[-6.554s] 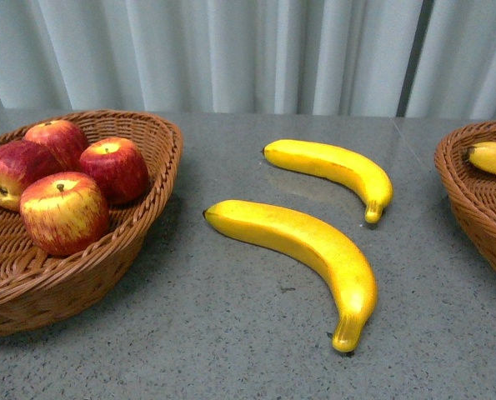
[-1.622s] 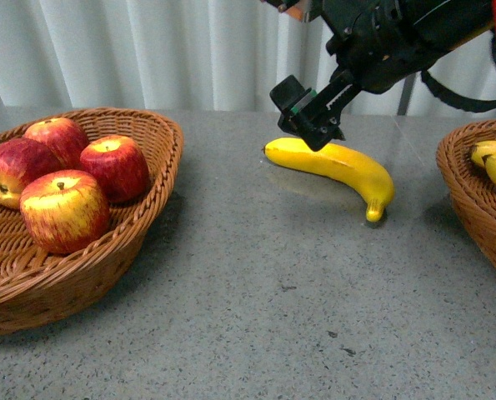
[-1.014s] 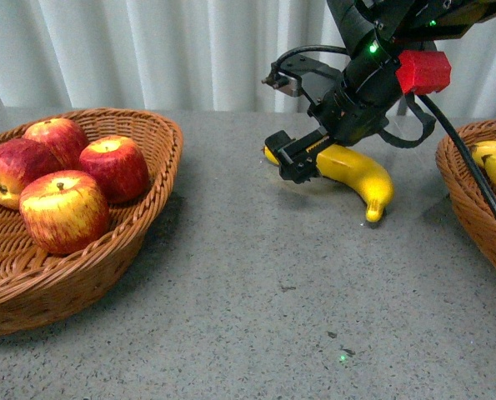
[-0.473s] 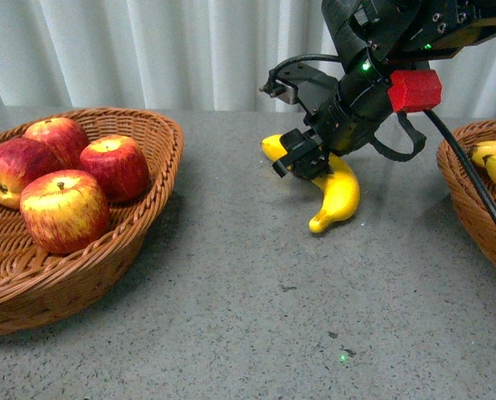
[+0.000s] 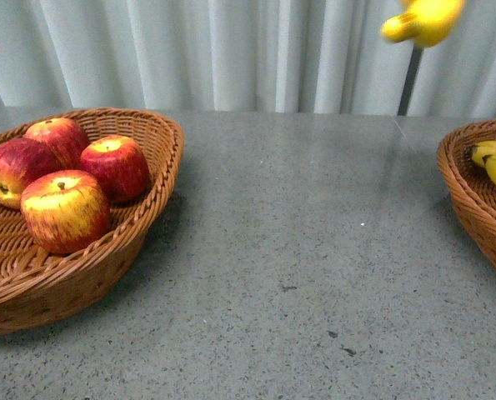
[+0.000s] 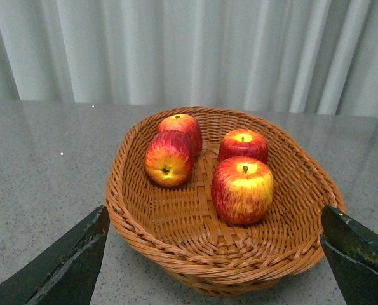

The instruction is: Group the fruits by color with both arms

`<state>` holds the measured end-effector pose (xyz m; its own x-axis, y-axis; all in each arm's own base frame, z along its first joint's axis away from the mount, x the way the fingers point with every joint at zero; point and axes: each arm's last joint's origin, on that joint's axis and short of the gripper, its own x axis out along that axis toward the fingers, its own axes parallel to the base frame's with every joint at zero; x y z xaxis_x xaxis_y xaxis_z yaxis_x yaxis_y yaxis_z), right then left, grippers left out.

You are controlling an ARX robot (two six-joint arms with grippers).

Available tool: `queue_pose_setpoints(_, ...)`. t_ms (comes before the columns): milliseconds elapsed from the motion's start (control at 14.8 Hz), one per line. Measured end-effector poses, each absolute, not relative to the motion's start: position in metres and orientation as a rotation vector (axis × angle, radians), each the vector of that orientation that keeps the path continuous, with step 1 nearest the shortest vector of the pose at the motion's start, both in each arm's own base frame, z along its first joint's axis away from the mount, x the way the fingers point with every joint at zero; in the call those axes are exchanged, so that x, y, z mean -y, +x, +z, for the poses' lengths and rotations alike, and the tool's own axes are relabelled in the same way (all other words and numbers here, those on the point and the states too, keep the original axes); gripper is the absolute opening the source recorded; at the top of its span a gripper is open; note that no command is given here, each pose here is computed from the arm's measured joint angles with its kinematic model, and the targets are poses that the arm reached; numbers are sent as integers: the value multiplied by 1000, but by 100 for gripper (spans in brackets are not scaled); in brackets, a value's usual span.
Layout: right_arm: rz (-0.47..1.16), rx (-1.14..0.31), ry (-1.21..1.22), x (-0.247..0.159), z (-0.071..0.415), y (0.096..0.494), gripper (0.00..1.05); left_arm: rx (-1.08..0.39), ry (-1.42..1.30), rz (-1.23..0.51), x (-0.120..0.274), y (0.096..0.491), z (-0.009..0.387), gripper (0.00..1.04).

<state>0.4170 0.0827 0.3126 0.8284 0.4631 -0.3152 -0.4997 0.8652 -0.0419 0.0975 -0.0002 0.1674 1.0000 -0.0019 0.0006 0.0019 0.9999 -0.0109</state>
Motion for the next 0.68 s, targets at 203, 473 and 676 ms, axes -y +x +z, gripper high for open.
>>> queue_pose_setpoints(203, 341, -389, -133, -8, 295, 373, 35, 1, -11, -2, 0, 97, 167, 98)
queue_pose_setpoints(473, 273, -528, -204, 36, 250, 332, 35, 1, -11, -2, 0, 97, 167, 98)
queue_pose_setpoints(676, 263, -593, -217, 46, 224, 320, 43, 1, -11, -2, 0, 97, 167, 98)
